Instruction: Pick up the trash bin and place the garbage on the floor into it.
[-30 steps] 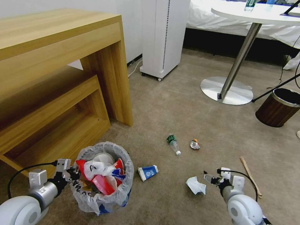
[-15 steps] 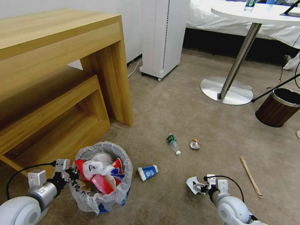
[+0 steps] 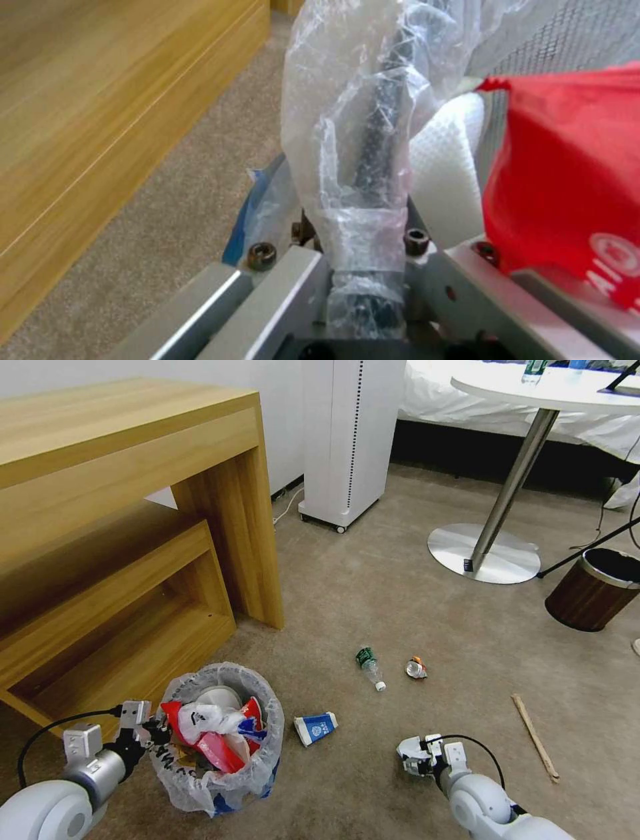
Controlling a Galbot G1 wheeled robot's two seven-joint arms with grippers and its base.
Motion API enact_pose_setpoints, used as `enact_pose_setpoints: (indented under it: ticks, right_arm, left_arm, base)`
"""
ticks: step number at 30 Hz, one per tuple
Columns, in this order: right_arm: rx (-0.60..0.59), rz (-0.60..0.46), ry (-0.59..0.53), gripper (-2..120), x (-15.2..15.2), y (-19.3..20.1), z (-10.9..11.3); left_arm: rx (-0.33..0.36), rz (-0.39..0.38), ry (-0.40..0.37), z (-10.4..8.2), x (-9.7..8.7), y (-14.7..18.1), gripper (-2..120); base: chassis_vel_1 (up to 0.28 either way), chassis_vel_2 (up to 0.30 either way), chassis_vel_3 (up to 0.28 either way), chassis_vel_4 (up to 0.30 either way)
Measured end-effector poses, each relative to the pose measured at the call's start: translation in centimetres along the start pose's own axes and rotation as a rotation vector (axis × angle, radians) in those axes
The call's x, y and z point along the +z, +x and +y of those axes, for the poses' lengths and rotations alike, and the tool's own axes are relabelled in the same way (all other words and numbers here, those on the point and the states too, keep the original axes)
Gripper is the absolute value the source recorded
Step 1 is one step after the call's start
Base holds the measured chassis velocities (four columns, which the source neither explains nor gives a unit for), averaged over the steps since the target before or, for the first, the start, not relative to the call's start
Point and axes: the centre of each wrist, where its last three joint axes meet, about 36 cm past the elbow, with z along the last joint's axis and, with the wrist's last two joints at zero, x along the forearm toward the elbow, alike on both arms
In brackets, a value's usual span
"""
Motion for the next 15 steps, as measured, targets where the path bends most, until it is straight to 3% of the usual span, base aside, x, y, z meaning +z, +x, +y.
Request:
enact_pose_setpoints:
  ticks: [10,13,15]
  right_arm:
    - [0.008,-0.025,0.033,97,1.5,-0.7,0.4]
    - [0.025,-0.037,0.036,84,1.8,-0.8,0.1]
    - [0.025,-0.037,0.036,84,1.8,-0.8,0.1]
  left_arm:
    - [-0.004,-0.006,0.004,0.1,0.2,-0.1,1]
    - [-0.004,-0.008,0.006,0.2,0.3,-0.3,1]
    - [-0.004,-0.008,0.006,0.2,0.3,-0.3,1]
  base:
    - [0.000,0.000,0.000,0.000]
    - [0.000,0.000,0.000,0.000]
    - [0.000,0.000,0.000,0.000]
